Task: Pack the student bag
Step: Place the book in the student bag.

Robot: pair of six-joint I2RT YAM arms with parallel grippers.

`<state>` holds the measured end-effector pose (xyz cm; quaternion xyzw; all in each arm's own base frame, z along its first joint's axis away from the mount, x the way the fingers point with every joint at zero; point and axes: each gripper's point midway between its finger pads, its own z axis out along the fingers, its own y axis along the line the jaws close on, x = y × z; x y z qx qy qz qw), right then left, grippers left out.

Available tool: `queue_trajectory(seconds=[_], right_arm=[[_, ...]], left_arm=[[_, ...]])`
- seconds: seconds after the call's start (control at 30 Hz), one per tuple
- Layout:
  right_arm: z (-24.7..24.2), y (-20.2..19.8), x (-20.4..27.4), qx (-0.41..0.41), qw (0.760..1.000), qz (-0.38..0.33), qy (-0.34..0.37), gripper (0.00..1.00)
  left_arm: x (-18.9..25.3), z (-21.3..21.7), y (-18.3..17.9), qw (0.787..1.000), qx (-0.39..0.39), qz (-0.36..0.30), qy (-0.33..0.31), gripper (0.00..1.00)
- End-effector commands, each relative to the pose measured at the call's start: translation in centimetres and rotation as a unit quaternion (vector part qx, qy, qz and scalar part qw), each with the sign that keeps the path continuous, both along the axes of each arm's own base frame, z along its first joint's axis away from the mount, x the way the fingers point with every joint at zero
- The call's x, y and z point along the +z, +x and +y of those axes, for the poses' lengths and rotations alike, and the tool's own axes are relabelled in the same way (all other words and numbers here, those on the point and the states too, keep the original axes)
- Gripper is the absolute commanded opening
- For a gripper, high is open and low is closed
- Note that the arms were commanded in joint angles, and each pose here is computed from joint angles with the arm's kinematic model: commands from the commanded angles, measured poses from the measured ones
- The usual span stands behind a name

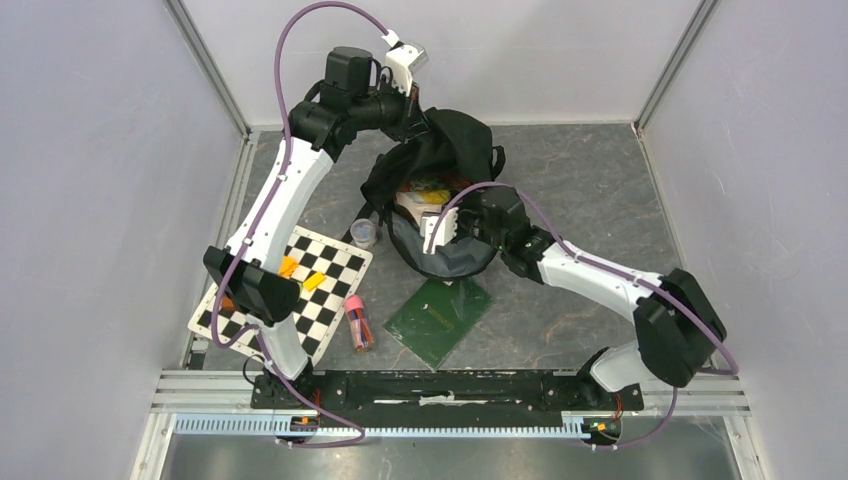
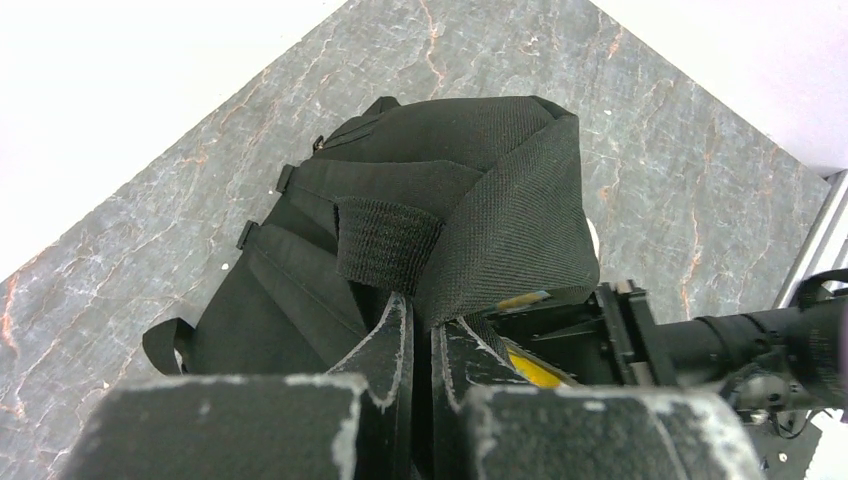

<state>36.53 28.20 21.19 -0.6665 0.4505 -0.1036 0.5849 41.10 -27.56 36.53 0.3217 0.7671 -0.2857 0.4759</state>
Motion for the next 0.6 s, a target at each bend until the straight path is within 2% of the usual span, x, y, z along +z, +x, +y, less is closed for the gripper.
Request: queue_trajectory(seconds=[0.0,0.23,0.37,0.47,0.57], right_arm=[[0.5,3.0,4.4,-0.017,0.996,-0.088,-0.019,0.00],[3.2,6.2,3.0,-0.014,0.994,-0.104,-0.042,0.00],[4.7,8.5,2.4,-0.030,0.993,-0.106,-0.030,0.00],[5.0,9.2,2.3,-0.045,0.994,-0.101,-0.009,0.33],[4.8,8.6,1.9,-0.042,0.995,-0.091,0.003,0.54]], left_arm=[[5.4,-0.8,-0.1,0.996,-0.020,-0.059,-0.060,0.02],[5.6,-1.1,-0.6,0.996,-0.033,-0.054,-0.067,0.02],[5.6,-1.1,-0.7,0.995,-0.035,-0.055,-0.068,0.02],[5.5,-1.2,-0.5,0.996,-0.027,-0.045,-0.075,0.02],[5.2,-1.0,-0.2,0.996,-0.019,-0.044,-0.071,0.02]])
